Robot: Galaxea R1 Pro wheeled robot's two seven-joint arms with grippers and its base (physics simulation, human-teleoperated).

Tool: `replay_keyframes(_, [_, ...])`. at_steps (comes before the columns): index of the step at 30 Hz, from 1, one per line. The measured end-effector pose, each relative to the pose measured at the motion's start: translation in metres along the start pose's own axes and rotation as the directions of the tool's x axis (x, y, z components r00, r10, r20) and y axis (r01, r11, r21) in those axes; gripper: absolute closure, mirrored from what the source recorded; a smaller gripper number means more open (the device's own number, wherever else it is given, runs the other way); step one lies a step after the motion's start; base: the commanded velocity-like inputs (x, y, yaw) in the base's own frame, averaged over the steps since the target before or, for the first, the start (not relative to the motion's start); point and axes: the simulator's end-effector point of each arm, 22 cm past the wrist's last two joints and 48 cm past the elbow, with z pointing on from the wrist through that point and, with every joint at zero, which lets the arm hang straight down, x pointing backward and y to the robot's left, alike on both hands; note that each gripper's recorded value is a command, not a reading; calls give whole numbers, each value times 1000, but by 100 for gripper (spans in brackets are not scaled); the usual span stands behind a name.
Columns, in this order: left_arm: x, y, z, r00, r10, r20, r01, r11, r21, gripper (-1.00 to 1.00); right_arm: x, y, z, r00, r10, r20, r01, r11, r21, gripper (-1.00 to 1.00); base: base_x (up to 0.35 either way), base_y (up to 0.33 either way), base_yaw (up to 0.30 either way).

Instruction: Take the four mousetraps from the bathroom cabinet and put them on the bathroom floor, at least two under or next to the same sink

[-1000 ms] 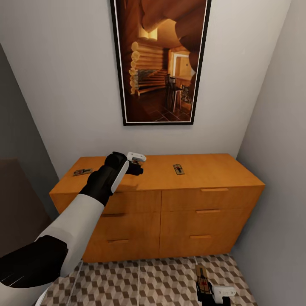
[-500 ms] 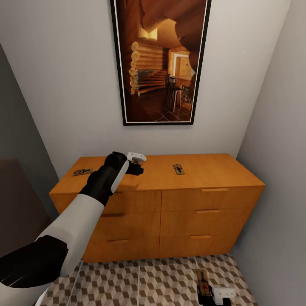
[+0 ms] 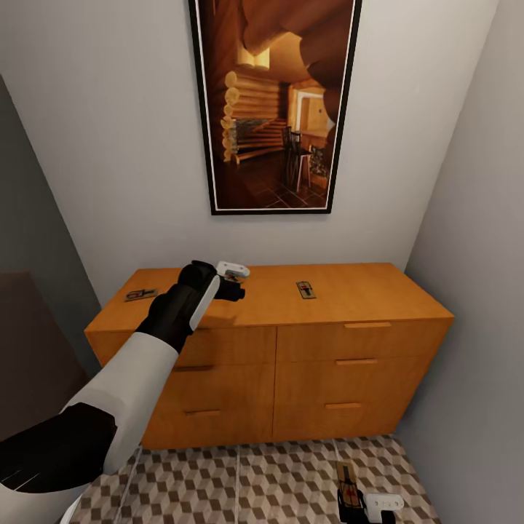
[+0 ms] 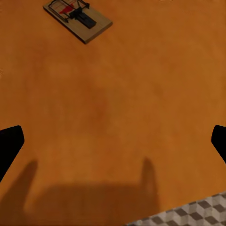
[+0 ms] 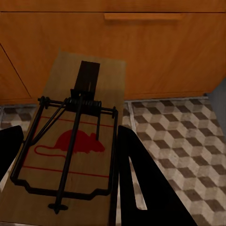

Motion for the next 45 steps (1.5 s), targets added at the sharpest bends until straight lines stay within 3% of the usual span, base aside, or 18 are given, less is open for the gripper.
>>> replay_keyframes(4, [0,7,0,999,-40,1,40,999,3,-100,0,0,0,1000,0,0,0,1000,-1,100,0,0,0])
replay_keyframes(9, [0,25,0,991,-136,-1,136,991,12,-100,0,0,0,1000,0,0,0,1000,0,100,0,0,0])
replay_keyframes(16, [3,37,1,981,-192,-5,192,981,9,-100,0,0,0,1000,0,0,0,1000,-1,100,0,0,0])
replay_keyframes(19, [7,52,2,975,-222,-7,222,975,-35,-100,0,0,0,1000,0,0,0,1000,0,100,0,0,0])
replay_keyframes(26, [12,73,0,971,-241,-8,238,963,-124,-100,0,0,0,1000,0,0,0,1000,-1,100,0,0,0])
replay_keyframes(39, [12,70,0,971,-237,-10,234,964,-127,-100,0,0,0,1000,0,0,0,1000,-1,100,0,0,0])
replay_keyframes(45, [10,65,0,977,-214,-10,211,969,-126,-100,0,0,0,1000,0,0,0,1000,-1,100,0,0,0])
